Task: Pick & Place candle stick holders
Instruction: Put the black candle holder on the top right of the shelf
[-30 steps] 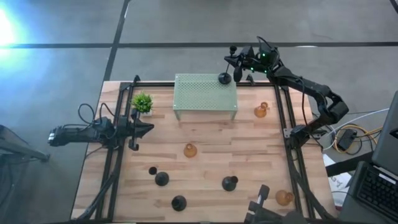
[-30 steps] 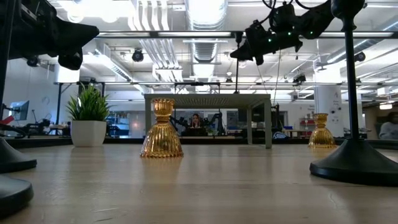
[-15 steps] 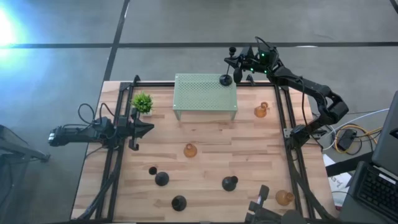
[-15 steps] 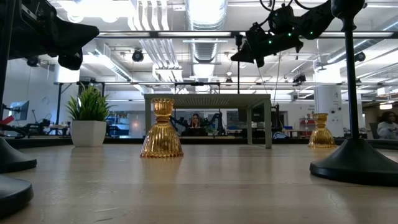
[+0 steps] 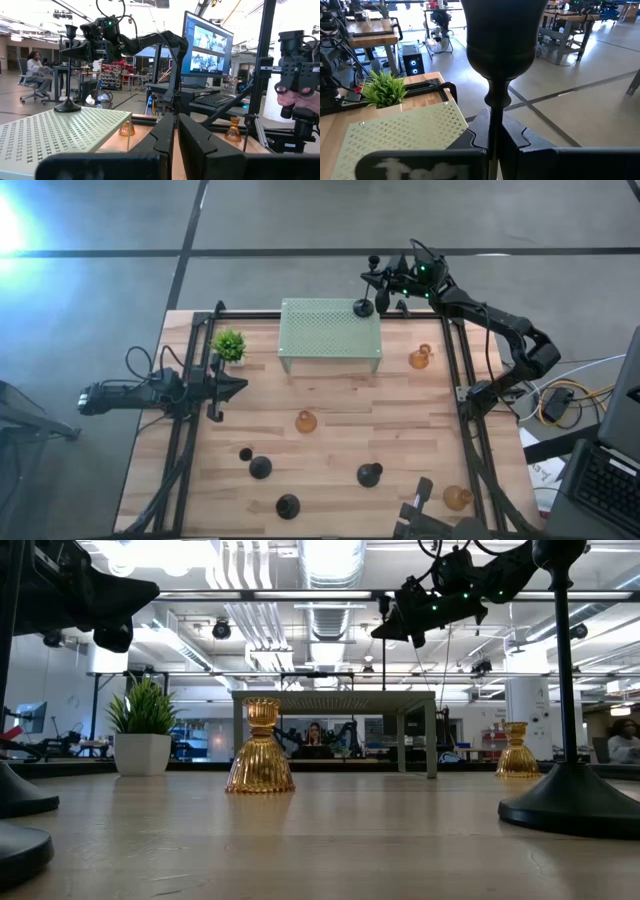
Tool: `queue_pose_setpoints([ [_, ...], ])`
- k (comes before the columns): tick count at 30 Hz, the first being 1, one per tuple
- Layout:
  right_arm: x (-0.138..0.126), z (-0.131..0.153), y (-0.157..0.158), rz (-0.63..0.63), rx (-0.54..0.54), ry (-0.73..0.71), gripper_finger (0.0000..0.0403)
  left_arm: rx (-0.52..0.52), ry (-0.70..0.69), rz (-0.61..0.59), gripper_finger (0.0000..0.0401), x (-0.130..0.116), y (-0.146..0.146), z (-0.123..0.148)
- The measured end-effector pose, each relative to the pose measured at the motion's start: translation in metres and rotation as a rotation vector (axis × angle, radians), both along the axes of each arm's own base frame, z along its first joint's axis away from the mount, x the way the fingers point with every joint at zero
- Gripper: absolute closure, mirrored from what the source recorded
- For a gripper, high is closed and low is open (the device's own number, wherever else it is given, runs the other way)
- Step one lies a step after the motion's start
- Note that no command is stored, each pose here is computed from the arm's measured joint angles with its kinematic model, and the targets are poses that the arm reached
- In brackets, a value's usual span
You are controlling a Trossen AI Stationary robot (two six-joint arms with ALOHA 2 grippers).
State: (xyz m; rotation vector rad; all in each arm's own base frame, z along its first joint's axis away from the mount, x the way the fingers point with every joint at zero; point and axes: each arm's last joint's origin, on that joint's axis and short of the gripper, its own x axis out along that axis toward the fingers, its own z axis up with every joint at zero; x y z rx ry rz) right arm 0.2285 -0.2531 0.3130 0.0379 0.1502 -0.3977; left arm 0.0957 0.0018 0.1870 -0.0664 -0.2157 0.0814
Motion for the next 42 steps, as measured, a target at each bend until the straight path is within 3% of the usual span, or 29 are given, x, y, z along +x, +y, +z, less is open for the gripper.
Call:
queue_pose_setpoints([
  [42, 0.0081, -0.0023, 0.001, 0.044, -0.008, -0.002, 0.0394, 0.033, -0.011, 0.027, 0.0373, -0.0004, 0.0005, 0.0014],
])
